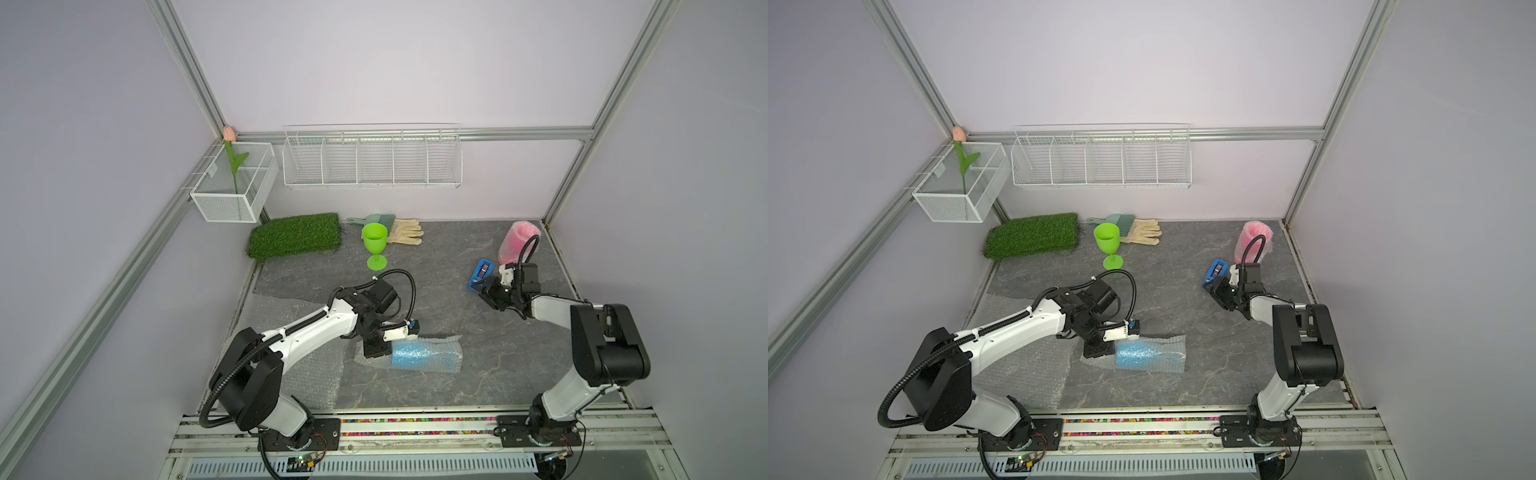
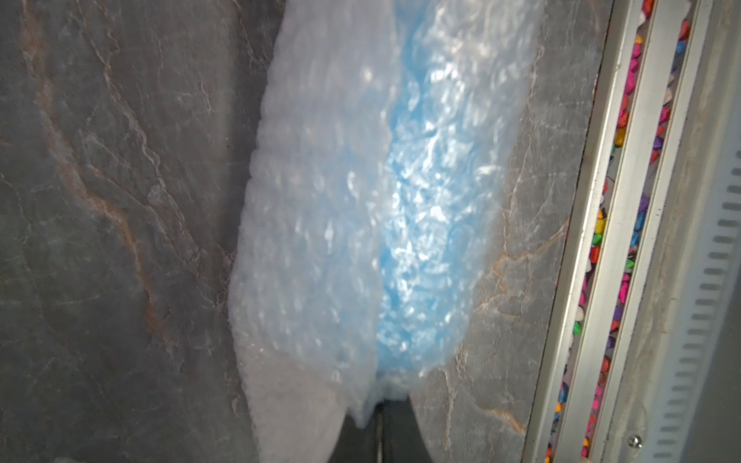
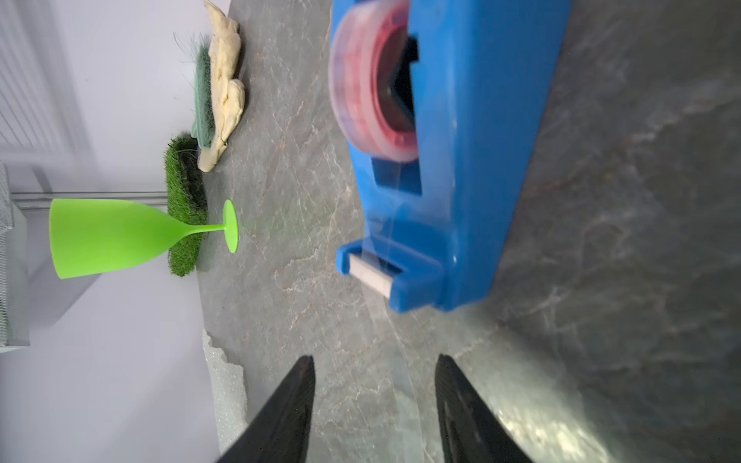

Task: Wrap wine glasses in bubble wrap
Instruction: Tear off the tape using the Tape Cutter, then stick the tape on the bubble wrap.

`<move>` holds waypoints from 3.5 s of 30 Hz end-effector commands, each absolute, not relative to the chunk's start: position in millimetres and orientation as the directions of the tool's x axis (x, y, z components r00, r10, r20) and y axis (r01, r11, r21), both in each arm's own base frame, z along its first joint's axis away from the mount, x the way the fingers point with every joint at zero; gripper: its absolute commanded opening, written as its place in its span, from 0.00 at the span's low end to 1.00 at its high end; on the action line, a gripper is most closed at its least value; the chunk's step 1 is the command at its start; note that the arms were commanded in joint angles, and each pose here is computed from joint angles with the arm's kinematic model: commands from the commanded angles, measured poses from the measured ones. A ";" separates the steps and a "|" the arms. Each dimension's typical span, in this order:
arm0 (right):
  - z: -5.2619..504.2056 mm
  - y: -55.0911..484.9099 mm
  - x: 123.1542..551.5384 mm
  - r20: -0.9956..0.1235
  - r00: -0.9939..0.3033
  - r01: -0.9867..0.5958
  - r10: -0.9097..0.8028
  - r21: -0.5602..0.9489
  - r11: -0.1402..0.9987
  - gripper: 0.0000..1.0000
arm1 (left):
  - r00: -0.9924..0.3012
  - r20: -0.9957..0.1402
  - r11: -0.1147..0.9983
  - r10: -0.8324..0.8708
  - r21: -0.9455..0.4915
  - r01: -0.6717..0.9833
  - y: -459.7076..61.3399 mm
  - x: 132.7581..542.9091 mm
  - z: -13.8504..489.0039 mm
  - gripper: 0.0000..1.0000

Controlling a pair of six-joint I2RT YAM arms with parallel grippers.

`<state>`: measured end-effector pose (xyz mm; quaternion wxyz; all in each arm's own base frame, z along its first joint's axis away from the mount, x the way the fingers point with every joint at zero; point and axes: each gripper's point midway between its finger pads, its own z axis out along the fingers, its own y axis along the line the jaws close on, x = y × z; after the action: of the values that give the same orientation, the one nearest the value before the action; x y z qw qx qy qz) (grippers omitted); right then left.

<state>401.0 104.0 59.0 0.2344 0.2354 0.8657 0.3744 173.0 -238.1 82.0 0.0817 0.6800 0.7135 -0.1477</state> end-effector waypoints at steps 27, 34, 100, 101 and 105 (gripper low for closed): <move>47.3 96.2 420.3 -0.216 -0.746 0.249 0.630 0.786 0.565 0.11 | -0.043 -0.303 0.002 0.952 -0.134 0.991 -238.8 167.8 80.2 0.00; 14.1 89.9 399.5 -0.133 -0.773 0.366 0.620 0.705 0.608 0.07 | -0.046 -0.295 0.003 0.954 -0.144 0.990 -238.6 167.3 77.9 0.00; 274.5 262.6 112.4 -0.791 -0.575 -0.789 -0.210 0.467 0.399 0.07 | -0.036 -0.342 -0.017 0.939 -0.149 0.989 -248.7 168.0 85.2 0.00; 266.6 266.7 117.4 -0.796 -0.562 -0.795 -0.224 0.446 0.412 0.07 | -0.036 -0.344 -0.017 0.938 -0.151 0.988 -248.8 167.7 85.1 0.00; 252.6 283.9 135.1 -0.841 -0.486 -0.834 -0.239 0.365 0.413 0.07 | -0.033 -0.350 -0.022 0.936 -0.153 0.988 -249.9 167.0 85.9 0.00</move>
<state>117.3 272.0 246.4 0.3001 -0.3354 0.7867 0.4226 168.0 -243.0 77.3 0.0611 0.6812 0.7099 -0.1682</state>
